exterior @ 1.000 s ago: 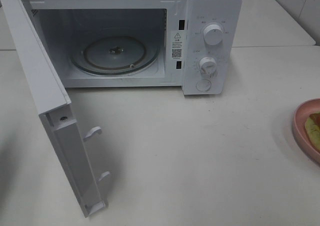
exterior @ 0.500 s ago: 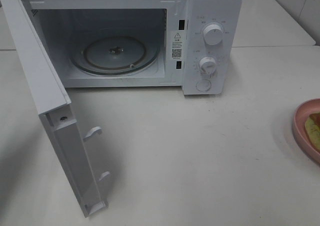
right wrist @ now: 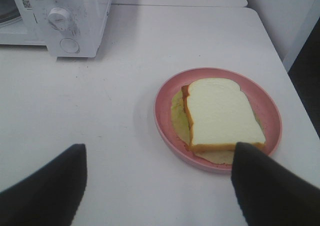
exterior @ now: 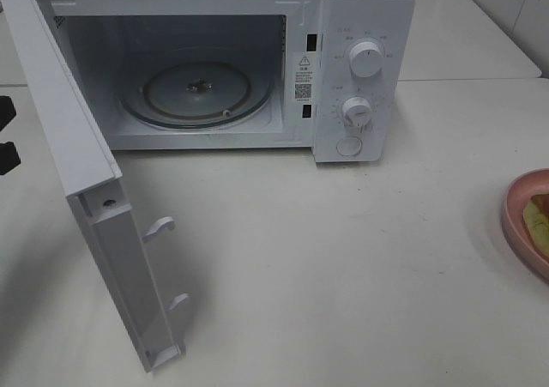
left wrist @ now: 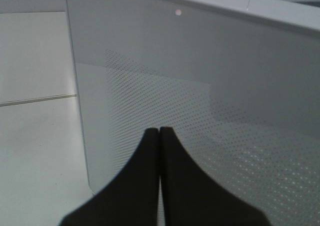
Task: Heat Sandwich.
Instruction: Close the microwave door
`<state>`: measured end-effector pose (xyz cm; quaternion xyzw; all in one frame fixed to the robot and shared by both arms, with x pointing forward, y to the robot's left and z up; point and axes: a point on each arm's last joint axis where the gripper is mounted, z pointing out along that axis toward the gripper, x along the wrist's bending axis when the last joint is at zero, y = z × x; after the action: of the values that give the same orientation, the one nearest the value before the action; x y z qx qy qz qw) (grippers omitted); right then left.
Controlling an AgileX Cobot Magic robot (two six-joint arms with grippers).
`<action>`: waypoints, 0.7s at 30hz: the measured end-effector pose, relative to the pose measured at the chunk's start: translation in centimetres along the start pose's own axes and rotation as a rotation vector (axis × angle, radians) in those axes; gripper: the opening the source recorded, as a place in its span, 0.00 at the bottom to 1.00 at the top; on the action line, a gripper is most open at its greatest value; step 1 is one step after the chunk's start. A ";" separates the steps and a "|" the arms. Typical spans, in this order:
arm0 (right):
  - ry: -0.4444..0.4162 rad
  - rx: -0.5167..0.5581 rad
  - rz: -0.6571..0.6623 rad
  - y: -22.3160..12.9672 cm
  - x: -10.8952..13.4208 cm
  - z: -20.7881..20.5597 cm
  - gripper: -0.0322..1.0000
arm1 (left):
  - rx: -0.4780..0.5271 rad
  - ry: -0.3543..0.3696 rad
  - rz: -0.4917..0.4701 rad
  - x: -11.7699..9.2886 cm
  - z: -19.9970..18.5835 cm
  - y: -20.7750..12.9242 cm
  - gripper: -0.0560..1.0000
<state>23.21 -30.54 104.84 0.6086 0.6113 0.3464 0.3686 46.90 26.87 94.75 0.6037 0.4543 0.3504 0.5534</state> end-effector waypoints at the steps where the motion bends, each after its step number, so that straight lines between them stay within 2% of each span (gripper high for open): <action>1: 0.000 0.000 0.000 0.0 0.0 0.0 0.78 | 0.003 -0.020 -0.001 -0.4 0.4 0.0 0.05; 4: 0.000 0.000 0.000 0.0 0.0 0.0 0.78 | 0.014 -0.061 -0.007 -1.6 1.2 -0.2 0.05; 13: 0.001 0.000 0.000 0.0 0.0 0.0 0.78 | 0.034 -0.055 -0.073 -3.8 2.4 -1.2 0.05; 21: 0.000 0.000 0.000 0.0 0.0 0.0 0.78 | -0.012 -0.069 -0.031 -6.3 4.4 -0.4 0.05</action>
<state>23.21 -30.54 104.84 0.6086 0.6113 0.3464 0.3686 48.77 19.40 94.23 0.6049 0.4420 0.3236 0.5779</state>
